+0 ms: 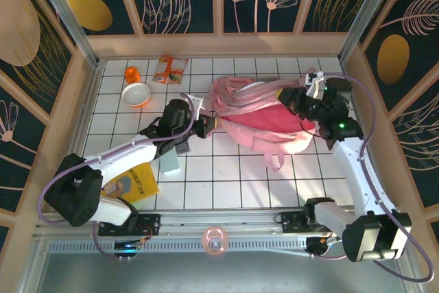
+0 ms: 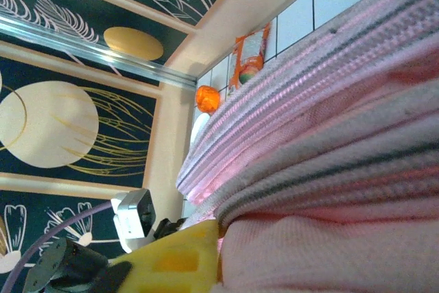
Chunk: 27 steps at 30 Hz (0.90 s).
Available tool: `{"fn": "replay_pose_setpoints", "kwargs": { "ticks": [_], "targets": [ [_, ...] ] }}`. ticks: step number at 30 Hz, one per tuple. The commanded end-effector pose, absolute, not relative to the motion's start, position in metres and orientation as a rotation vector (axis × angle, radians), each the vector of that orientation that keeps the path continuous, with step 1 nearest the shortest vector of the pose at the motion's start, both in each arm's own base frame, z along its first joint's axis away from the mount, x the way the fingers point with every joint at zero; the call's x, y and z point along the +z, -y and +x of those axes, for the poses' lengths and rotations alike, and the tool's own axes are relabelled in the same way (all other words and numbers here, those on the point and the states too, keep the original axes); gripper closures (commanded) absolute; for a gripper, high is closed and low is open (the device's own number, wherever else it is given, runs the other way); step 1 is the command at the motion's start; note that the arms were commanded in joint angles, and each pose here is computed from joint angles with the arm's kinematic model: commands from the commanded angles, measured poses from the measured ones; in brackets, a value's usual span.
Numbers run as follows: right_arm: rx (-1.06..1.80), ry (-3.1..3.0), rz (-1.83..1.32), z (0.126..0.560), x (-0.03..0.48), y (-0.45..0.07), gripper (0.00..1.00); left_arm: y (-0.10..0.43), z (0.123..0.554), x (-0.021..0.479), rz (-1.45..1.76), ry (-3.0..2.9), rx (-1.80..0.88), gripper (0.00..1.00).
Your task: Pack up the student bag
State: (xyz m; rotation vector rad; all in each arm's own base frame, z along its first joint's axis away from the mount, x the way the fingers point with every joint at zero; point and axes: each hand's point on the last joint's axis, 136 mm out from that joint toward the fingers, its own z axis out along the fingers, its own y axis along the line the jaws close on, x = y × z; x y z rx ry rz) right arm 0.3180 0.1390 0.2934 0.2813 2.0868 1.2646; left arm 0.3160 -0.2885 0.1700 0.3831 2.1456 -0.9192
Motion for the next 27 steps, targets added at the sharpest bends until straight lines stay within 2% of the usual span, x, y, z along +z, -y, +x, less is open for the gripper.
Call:
{"fn": "replay_pose_setpoints", "kwargs": {
  "ticks": [1, 2, 4, 6, 7, 10, 13, 17, 23, 27],
  "targets": [
    [1.301, -2.020, 0.276, 0.317, 0.302, -0.152, 0.58, 0.288, 0.323, 0.179, 0.364, -2.108, -0.966, 1.00],
    [1.310, -1.993, 0.310, 0.316, 0.299, -0.160, 0.51, 0.290, 0.323, 0.181, 0.366, -2.096, -0.989, 1.00],
    [1.318, -1.938, 0.383, 0.315, 0.294, -0.172, 0.45, 0.295, 0.320, 0.186, 0.378, -2.079, -1.023, 1.00],
    [1.321, -1.896, 0.441, 0.313, 0.287, -0.180, 0.44, 0.299, 0.318, 0.190, 0.394, -2.069, -1.049, 1.00],
    [1.306, -1.884, 0.479, 0.314, 0.280, -0.183, 0.48, 0.300, 0.318, 0.192, 0.401, -2.064, -1.056, 1.00],
    [1.273, -1.906, 0.463, 0.317, 0.276, -0.187, 0.83, 0.295, 0.323, 0.189, 0.375, -2.083, -0.998, 1.00],
    [1.205, -1.953, 0.319, 0.317, 0.293, -0.190, 0.98, 0.280, 0.335, 0.174, 0.319, -2.124, -0.883, 1.00],
    [1.236, -2.025, 0.105, 0.310, 0.320, -0.184, 1.00, 0.258, 0.356, 0.155, 0.227, -2.169, -0.806, 1.00],
    [1.356, -2.009, -0.045, 0.297, 0.356, -0.166, 1.00, 0.227, 0.398, 0.136, 0.136, -2.189, -0.653, 1.00],
    [1.408, -2.001, -0.064, 0.298, 0.360, -0.168, 1.00, 0.242, 0.420, 0.142, 0.207, -2.159, -0.676, 0.98]
  ]
}}
